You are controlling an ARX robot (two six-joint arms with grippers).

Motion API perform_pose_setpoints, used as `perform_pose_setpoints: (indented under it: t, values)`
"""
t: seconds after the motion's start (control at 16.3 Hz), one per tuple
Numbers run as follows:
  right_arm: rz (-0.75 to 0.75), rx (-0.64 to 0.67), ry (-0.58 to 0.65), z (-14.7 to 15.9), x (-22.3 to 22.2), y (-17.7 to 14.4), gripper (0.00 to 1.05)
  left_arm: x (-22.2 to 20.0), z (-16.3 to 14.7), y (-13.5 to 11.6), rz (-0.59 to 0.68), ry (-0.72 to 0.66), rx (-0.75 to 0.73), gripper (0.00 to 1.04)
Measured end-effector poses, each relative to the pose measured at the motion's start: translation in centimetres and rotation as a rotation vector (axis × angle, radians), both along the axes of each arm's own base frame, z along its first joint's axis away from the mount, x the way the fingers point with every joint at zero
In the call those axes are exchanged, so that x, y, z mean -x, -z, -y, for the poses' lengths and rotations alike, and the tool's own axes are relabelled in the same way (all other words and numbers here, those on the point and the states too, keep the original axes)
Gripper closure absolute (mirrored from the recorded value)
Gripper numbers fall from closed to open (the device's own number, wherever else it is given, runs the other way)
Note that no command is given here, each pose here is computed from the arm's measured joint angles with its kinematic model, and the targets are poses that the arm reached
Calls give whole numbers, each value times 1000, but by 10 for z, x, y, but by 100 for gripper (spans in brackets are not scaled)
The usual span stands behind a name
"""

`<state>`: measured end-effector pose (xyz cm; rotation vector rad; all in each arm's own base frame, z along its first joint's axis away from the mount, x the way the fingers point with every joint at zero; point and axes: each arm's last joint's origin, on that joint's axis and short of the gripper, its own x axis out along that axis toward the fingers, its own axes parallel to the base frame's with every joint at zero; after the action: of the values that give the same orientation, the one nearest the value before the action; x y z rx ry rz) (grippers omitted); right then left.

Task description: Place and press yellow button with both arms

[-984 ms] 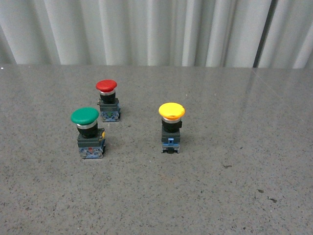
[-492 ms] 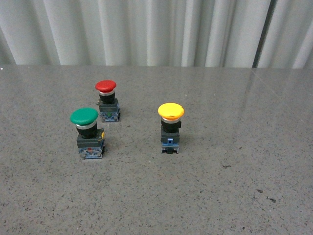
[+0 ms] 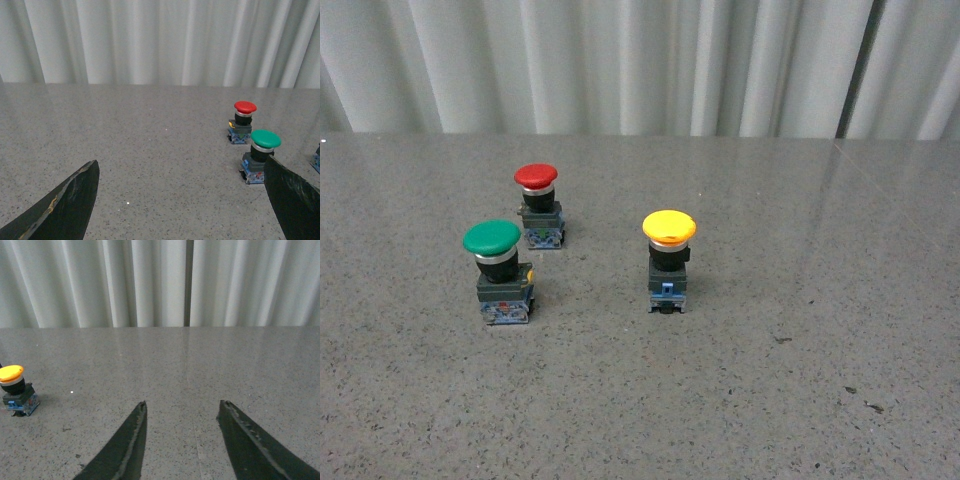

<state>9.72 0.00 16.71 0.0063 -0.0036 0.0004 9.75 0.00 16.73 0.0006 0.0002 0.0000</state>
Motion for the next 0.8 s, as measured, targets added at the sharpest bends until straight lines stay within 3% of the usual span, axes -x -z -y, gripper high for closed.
perform_pose_setpoints:
  t: [0.12, 0.18, 0.31, 0.8]
  values:
    - [0, 0, 0, 0, 0, 0, 43, 0, 0, 0, 0, 0, 0, 7]
    - [0, 0, 0, 0, 0, 0, 21, 0, 0, 0, 0, 0, 0, 7]
    - [0, 0, 0, 0, 0, 0, 5, 0, 0, 0, 0, 0, 0, 7]
    - [0, 0, 0, 0, 0, 0, 7, 0, 0, 0, 0, 0, 0, 7]
